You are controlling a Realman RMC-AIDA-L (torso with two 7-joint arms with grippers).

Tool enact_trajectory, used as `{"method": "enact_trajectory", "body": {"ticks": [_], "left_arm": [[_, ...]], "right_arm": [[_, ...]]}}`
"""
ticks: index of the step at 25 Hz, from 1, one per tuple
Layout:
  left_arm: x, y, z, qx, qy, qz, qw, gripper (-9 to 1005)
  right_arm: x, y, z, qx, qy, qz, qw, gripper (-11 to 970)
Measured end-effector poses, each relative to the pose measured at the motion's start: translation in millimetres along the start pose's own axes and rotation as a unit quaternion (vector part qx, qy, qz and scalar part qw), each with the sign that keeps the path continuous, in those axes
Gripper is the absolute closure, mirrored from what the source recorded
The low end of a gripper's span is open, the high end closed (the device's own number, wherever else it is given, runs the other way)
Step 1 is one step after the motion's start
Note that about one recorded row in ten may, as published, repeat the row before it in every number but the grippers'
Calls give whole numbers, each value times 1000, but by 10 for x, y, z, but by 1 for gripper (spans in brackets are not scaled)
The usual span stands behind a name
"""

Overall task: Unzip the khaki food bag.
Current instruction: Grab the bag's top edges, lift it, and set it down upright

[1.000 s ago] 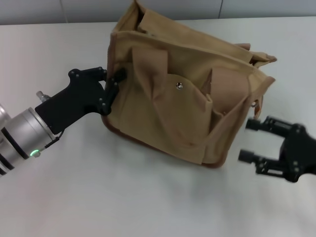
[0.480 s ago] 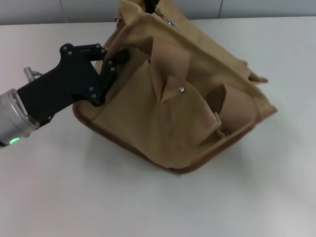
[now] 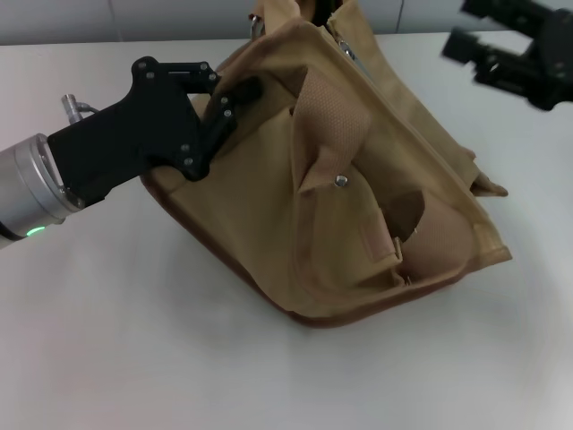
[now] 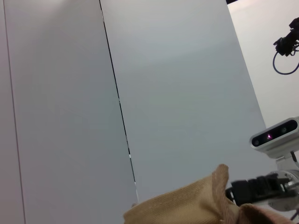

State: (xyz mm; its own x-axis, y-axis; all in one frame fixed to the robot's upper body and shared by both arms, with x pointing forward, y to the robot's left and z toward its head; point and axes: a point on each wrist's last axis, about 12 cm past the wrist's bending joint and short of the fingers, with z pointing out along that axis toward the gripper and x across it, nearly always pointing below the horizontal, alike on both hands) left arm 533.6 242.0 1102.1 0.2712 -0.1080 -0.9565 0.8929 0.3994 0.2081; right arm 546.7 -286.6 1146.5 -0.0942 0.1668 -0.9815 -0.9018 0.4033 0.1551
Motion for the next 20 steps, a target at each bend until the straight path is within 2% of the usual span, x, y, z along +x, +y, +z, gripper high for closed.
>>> {"method": "enact_trajectory", "body": {"ticks": [10,19,20], "left_arm": [[-17,24,32,3,-2,5,1000,934],[-23,29,80,14,-2,7,1000,931],[-24,31,90,15,-3,7,1000,931]], "right_arm": [[185,36,361,-40,86,-18,995,172],[208,24,554,-49,108,-28,993,186],[214,17,588,-48,113,-30,992,258]]}}
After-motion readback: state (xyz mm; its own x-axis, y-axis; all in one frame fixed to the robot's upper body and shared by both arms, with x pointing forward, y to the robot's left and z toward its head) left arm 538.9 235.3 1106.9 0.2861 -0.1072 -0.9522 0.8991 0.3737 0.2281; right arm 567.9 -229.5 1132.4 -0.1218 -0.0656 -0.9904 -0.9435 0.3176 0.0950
